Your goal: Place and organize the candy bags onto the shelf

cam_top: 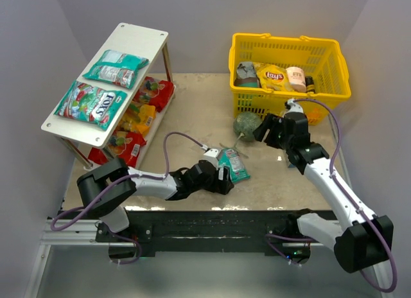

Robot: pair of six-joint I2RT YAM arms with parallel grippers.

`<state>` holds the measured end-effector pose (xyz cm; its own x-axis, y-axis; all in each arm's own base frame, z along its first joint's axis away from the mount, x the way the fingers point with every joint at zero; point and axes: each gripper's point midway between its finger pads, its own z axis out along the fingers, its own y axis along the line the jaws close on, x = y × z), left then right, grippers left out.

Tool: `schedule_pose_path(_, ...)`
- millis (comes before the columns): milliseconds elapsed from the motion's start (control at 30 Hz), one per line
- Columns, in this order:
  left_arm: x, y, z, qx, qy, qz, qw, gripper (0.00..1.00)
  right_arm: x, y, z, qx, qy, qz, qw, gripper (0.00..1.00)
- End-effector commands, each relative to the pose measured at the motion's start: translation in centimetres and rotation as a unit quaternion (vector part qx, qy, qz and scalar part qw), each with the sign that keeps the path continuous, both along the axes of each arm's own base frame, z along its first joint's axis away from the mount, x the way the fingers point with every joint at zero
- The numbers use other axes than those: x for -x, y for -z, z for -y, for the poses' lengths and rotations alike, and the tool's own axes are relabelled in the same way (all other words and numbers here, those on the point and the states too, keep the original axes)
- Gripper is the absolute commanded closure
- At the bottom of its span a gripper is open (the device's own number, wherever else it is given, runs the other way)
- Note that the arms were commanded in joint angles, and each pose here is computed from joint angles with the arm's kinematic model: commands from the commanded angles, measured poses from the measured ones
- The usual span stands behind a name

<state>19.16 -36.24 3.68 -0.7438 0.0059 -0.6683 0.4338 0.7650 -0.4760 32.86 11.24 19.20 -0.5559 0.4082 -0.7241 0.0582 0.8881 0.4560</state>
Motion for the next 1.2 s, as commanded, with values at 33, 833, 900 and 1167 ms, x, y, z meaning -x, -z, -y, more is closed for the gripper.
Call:
schedule_pose_path(33,2.1,-1.1,1.9,0.048,0.049,-0.017,0.997,0.15,5.5,2.9,-0.5,-0.023,-0.040,-0.062,0.997,0.31)
schedule_pose_path(833,4.3,-4.5,4.6,0.091,0.134,0.023,0.986,0.20,12.0,12.4,-3.1,-0.217,0.008,-0.176,0.960,0.31)
schedule_pose_path(900,3.8,-4.0,3.6,0.062,0.111,0.020,0.992,0.20,11.8,12.9,-3.2,-0.224,0.014,-0.179,0.958,0.31)
schedule_pose_path(1167,-0.4,-7.8,-0.7,0.010,0.000,0.107,0.994,0.17,10.9,15.1,-4.2,-0.228,0.027,-0.205,0.951,0.37)
